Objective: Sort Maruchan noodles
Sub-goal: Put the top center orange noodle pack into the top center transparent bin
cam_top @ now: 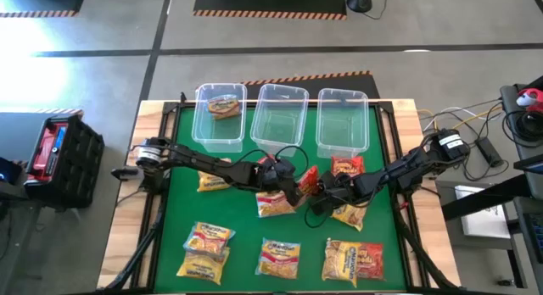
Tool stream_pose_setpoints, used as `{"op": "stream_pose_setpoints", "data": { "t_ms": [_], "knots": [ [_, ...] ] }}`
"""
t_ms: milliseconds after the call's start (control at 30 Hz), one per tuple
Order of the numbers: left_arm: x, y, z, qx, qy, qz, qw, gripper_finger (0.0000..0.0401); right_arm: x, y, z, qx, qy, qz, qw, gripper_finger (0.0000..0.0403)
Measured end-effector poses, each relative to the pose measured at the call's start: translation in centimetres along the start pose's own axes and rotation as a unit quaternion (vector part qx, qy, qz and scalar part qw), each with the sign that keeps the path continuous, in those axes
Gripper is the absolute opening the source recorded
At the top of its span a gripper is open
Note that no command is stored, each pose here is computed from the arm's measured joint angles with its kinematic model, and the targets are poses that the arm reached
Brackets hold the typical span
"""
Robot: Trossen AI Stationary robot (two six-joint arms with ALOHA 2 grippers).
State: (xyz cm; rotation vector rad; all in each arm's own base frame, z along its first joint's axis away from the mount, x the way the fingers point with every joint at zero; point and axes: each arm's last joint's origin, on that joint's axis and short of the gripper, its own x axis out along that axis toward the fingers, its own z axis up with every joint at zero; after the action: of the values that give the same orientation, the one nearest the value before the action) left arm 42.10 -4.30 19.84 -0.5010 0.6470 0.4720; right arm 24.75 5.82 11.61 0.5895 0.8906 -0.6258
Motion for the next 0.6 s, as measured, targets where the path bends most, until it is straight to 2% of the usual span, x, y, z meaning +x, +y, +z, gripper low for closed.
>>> {"op": "stream_pose_setpoints", "data": {
  "t_ms": [167,600],
  "knots": [
    [0.8,-0.4,-0.2,-0.001,0.005,-0.03,1.0,0.0166,0.0,0.0,0.0,0.0,-0.007,-0.004,1.0,0.0139],
    [1.9,-0.3,-0.9,-0.008,0.028,-0.038,0.999,0.0166,0.1,0.1,0.1,-0.016,-0.013,0.002,1.0,0.0139]
  ]
}}
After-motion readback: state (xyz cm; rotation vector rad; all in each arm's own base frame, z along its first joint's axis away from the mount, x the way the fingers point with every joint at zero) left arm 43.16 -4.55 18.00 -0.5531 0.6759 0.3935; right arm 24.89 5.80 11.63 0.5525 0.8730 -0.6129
